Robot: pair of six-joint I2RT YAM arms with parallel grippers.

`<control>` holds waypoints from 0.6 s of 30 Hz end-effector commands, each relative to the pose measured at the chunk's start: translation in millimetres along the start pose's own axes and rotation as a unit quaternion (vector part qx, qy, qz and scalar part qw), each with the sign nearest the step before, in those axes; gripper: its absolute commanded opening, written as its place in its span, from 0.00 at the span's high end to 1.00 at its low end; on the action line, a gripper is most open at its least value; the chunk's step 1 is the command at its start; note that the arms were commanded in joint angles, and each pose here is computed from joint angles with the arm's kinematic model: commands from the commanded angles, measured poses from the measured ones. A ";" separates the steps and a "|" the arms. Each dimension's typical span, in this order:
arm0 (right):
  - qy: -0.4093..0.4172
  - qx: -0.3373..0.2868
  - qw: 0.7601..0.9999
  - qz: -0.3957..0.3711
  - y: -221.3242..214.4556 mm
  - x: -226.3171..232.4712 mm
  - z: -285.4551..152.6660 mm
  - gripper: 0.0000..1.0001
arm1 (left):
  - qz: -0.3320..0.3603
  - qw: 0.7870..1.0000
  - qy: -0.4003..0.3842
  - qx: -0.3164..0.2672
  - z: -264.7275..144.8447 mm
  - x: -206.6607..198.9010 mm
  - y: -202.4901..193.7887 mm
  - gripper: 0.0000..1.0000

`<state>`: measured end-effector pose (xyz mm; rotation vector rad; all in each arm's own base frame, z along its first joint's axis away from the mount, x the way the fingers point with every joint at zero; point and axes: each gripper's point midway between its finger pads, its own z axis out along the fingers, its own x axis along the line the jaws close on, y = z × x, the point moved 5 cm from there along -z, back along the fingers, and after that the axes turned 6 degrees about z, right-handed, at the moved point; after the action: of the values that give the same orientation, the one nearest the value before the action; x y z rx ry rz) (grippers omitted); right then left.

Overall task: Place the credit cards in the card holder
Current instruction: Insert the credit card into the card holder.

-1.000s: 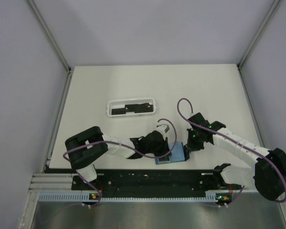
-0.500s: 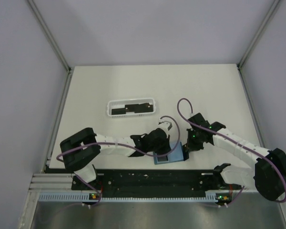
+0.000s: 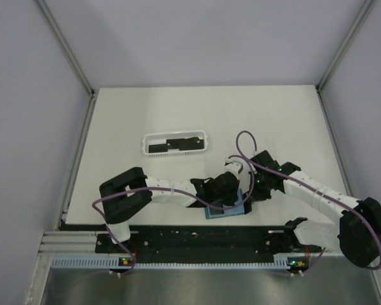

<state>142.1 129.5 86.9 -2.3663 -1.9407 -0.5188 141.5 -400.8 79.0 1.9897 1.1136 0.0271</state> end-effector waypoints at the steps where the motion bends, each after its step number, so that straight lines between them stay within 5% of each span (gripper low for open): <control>1: -0.035 0.000 0.999 0.006 -3.5 -14.2 10.9 1.00 | 0.003 1.000 0.020 -0.014 4.3 -0.4 6.3 1.00; 18: -0.035 0.001 0.999 0.004 -3.6 -14.1 11.7 1.00 | -0.015 1.000 -0.006 -0.013 7.9 -10.8 -1.9 1.00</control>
<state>142.1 129.6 86.9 -2.3663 -1.9407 -0.5188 138.1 -403.9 66.0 1.9898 1.1492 0.0366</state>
